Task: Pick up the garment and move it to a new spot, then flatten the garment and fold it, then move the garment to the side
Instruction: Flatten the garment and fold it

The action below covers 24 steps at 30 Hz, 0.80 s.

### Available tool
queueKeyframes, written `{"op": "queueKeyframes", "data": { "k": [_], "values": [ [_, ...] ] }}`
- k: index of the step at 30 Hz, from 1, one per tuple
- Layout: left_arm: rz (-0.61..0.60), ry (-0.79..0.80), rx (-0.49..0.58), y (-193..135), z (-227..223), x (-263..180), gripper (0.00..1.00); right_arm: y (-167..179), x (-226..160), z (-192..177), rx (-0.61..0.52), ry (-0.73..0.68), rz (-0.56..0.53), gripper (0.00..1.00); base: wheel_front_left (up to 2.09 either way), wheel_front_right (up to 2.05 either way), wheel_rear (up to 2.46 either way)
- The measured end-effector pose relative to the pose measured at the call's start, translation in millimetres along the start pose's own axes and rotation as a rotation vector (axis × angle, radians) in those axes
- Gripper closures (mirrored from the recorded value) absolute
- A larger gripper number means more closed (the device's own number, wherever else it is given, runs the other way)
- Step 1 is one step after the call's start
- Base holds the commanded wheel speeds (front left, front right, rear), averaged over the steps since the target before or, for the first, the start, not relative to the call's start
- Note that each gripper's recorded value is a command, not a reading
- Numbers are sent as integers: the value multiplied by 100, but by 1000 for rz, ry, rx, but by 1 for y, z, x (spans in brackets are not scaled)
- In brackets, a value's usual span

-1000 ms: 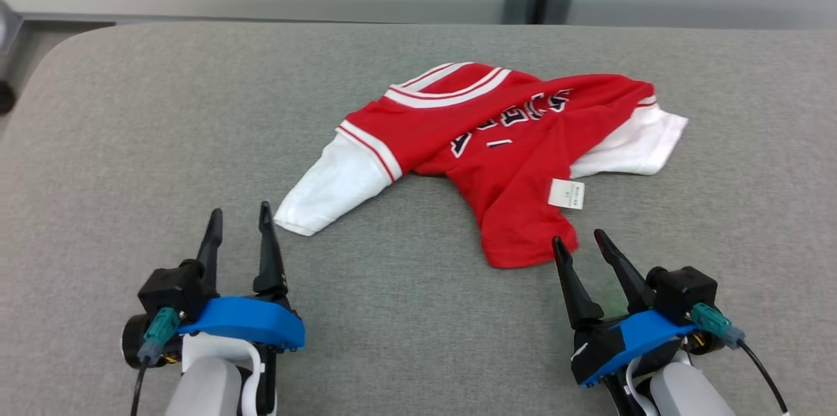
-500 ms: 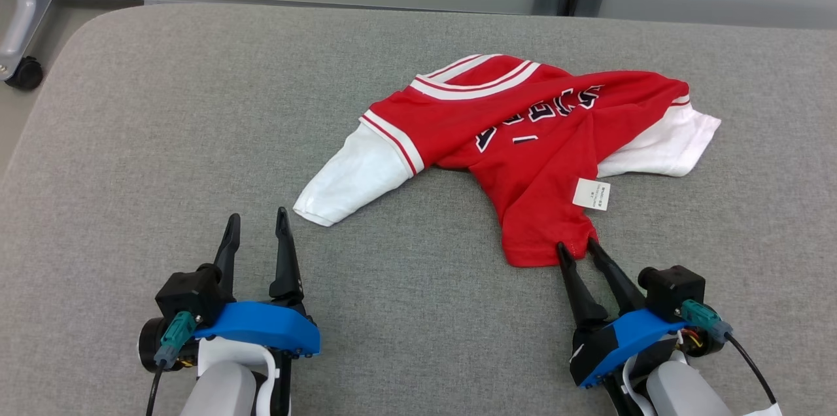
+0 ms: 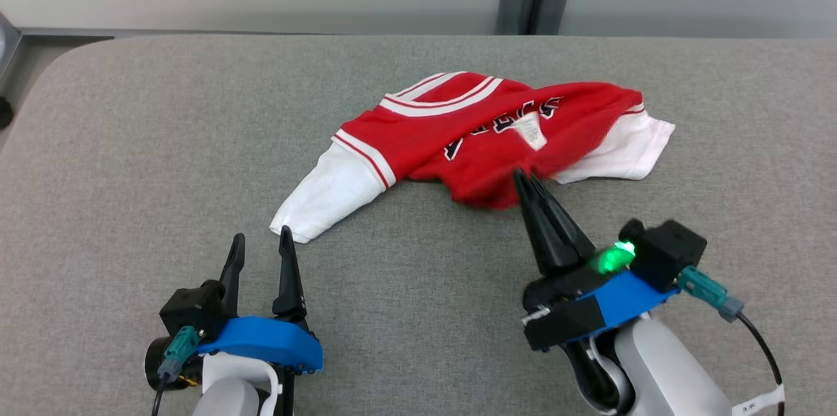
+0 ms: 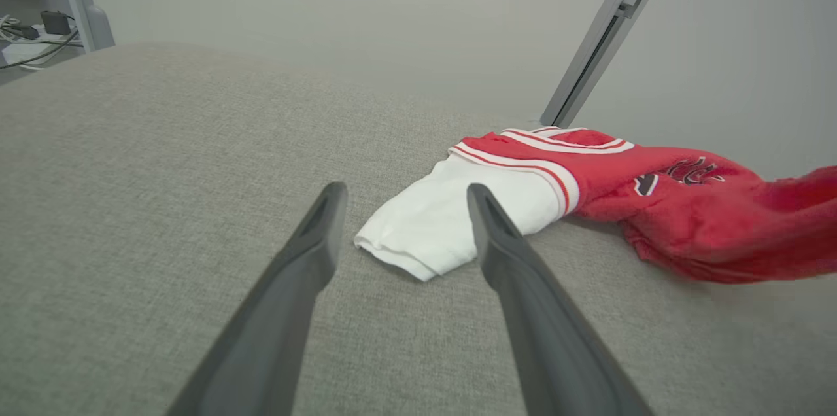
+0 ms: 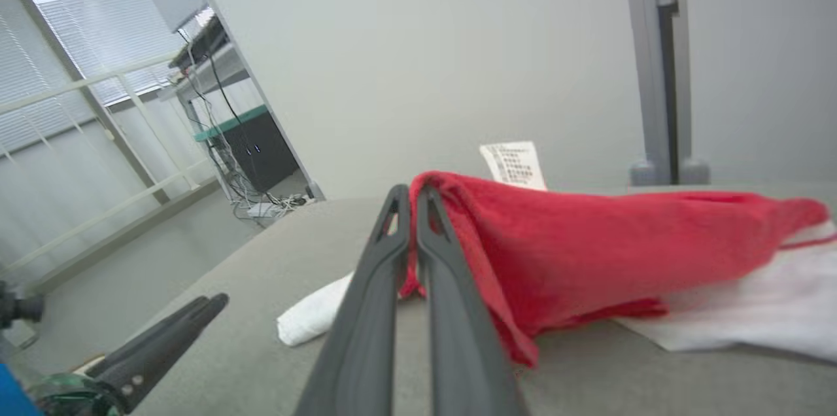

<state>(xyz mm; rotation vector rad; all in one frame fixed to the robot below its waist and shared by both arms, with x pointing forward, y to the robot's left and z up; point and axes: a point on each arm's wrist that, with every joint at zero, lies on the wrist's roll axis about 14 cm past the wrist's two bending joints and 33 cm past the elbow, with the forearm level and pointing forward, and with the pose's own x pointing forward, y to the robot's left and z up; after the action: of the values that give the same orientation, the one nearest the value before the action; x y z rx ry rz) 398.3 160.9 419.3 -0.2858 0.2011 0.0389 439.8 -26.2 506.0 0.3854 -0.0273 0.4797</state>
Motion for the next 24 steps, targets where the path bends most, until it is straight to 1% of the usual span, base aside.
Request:
{"op": "queueKeyframes", "data": {
  "k": [3,6,8,10,16,18,20,22,24],
  "values": [
    [-6,0,-7,-2,0,-4,0,40,12,46,36,-132,120,100,0,0,0],
    [-13,-6,-6,-3,2,-9,0,72,17,99,56,-276,225,100,0,0,0],
    [-11,-2,-2,-2,0,-15,0,86,14,130,64,-360,267,100,0,0,0],
    [-6,5,-1,1,-3,-22,0,92,9,155,78,-427,287,100,0,0,0],
    [-4,24,4,4,-11,-33,0,93,-4,201,94,-549,298,100,0,0,0],
    [0,27,5,6,-12,-35,0,101,-7,216,77,-589,326,100,0,0,0],
    [-3,29,9,5,-13,-36,0,99,-9,225,54,-610,327,100,0,0,0],
    [-6,30,9,4,-13,-37,0,81,-6,222,4,-590,278,100,0,0,0],
    [-9,33,-1,3,-14,-37,0,51,2,204,-41,-518,198,100,0,0,0]
  ]
}}
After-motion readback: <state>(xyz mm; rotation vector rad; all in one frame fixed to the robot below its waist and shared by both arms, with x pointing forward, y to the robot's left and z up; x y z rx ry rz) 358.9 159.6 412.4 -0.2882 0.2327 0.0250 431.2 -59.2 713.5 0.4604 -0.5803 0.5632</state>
